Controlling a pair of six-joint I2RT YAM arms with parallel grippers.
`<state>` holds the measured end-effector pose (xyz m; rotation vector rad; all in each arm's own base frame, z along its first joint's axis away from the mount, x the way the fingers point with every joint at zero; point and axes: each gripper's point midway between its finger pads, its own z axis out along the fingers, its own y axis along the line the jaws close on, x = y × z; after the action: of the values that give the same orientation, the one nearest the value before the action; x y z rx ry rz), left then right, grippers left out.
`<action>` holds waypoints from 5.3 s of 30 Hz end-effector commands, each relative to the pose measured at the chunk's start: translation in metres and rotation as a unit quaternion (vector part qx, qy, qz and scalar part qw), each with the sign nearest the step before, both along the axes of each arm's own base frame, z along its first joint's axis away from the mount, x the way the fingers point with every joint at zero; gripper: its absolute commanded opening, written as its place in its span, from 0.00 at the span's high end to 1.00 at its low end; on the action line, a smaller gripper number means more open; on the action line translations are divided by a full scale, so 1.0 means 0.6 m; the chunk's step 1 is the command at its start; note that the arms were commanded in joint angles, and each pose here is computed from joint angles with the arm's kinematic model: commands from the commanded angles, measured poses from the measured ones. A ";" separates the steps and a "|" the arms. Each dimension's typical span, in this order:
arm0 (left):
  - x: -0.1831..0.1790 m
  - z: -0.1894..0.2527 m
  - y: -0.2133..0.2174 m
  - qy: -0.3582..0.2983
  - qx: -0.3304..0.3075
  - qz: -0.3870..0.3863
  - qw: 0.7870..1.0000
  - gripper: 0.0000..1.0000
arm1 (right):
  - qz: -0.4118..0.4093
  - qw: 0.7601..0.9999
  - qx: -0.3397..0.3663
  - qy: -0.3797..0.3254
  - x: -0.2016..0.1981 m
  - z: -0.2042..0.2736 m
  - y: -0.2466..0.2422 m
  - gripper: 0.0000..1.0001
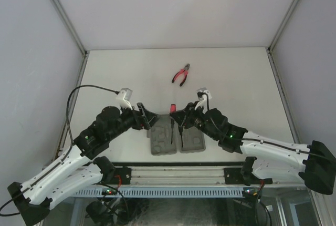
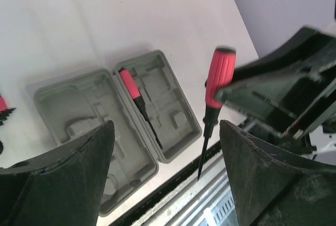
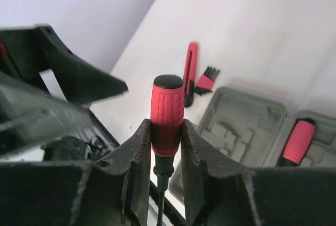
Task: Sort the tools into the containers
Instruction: Pick up the screwdriver from the center of the board.
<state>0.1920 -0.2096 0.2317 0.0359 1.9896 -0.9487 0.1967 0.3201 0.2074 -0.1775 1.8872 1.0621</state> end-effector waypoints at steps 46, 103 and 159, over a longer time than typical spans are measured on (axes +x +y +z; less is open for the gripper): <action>-0.085 -0.021 -0.105 -0.033 0.013 -0.174 0.984 1.00 | -0.023 0.985 0.161 0.054 0.052 0.120 -0.025 0.91; -0.080 -0.051 -0.065 0.000 0.119 -0.155 0.981 1.00 | 0.198 0.791 -0.269 -0.513 -0.057 0.118 -0.086 0.19; -0.160 -0.022 -0.122 -0.044 0.140 -0.292 0.945 0.73 | 0.375 0.571 -0.494 -0.537 -0.039 0.017 -0.096 0.98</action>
<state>0.0945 -0.2748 0.1788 0.8600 2.1750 -0.9153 0.1690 0.2574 0.1841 -2.0396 0.9359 0.0001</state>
